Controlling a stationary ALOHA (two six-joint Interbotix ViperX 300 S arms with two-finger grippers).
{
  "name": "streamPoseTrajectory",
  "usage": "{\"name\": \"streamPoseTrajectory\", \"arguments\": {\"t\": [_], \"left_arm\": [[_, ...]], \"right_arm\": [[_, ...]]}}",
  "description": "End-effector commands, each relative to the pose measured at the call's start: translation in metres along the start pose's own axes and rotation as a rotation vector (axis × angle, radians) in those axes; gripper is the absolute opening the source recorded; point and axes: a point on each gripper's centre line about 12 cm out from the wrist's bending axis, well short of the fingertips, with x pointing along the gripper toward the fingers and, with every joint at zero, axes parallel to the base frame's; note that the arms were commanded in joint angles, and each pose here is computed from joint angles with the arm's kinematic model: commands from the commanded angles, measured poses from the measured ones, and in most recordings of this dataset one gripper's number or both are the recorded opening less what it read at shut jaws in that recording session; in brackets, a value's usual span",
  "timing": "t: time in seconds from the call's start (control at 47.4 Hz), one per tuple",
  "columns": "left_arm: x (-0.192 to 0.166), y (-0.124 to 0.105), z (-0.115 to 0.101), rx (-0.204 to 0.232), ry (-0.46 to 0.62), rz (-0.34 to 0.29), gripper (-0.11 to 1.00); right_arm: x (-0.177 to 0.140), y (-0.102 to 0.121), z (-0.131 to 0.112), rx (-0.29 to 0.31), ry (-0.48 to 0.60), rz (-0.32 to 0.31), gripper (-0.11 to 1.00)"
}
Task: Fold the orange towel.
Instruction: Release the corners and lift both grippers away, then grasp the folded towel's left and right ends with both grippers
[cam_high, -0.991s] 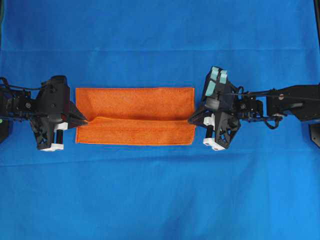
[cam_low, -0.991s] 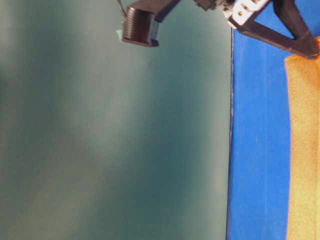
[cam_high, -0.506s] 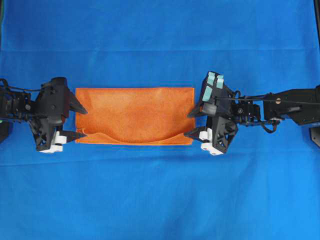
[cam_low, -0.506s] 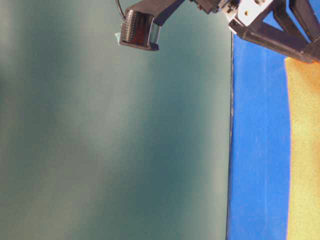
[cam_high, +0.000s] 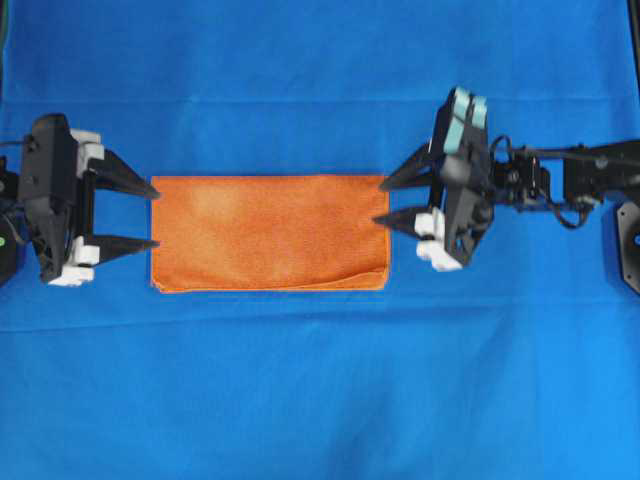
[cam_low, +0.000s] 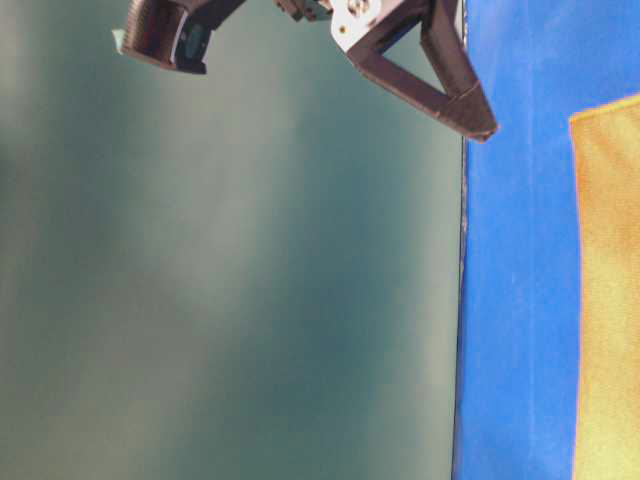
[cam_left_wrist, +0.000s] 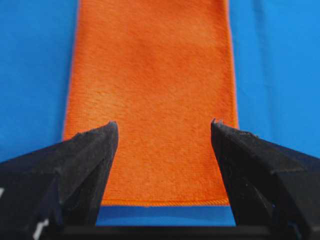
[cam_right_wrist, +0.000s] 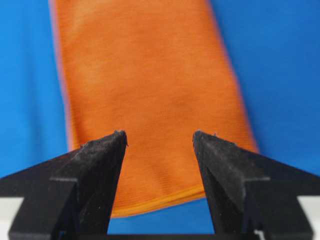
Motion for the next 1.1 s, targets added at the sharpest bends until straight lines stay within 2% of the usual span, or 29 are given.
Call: {"name": "streamPoseTrajectory", "arguments": {"t": [0.0, 0.084, 0.232, 0.401, 0.485, 0.633, 0.78, 0.865, 0.97, 1.076], "left_arm": [[0.003, 0.003, 0.004, -0.004, -0.002, 0.013, 0.69], [0.007, 0.007, 0.001, -0.011, 0.021, 0.024, 0.68], [0.024, 0.020, -0.012, -0.047, 0.090, 0.071, 0.68], [0.044, 0.042, -0.028, -0.097, 0.133, 0.136, 0.68], [0.053, 0.051, -0.040, -0.108, 0.157, 0.163, 0.68], [0.062, 0.059, -0.056, -0.127, 0.216, 0.183, 0.68], [0.063, 0.061, -0.059, -0.135, 0.227, 0.190, 0.66], [0.063, 0.062, -0.059, -0.137, 0.227, 0.192, 0.58], [0.063, 0.062, -0.059, -0.137, 0.227, 0.192, 0.39], [0.062, 0.062, -0.060, -0.138, 0.230, 0.192, 0.24]], "right_arm": [[-0.003, -0.003, 0.009, 0.002, -0.025, -0.006, 0.60], [-0.001, -0.007, 0.007, 0.008, -0.017, -0.018, 0.60], [0.011, -0.018, -0.002, 0.018, 0.019, -0.046, 0.60], [0.032, -0.040, -0.017, 0.042, 0.066, -0.097, 0.60], [0.042, -0.051, -0.027, 0.056, 0.090, -0.122, 0.60], [0.048, -0.055, -0.036, 0.059, 0.115, -0.130, 0.59], [0.049, -0.053, -0.036, 0.055, 0.115, -0.125, 0.59], [0.050, -0.052, -0.036, 0.053, 0.115, -0.123, 0.59], [0.053, -0.049, -0.036, 0.046, 0.110, -0.114, 0.57], [0.059, -0.048, -0.038, 0.032, 0.102, -0.106, 0.46]]}}
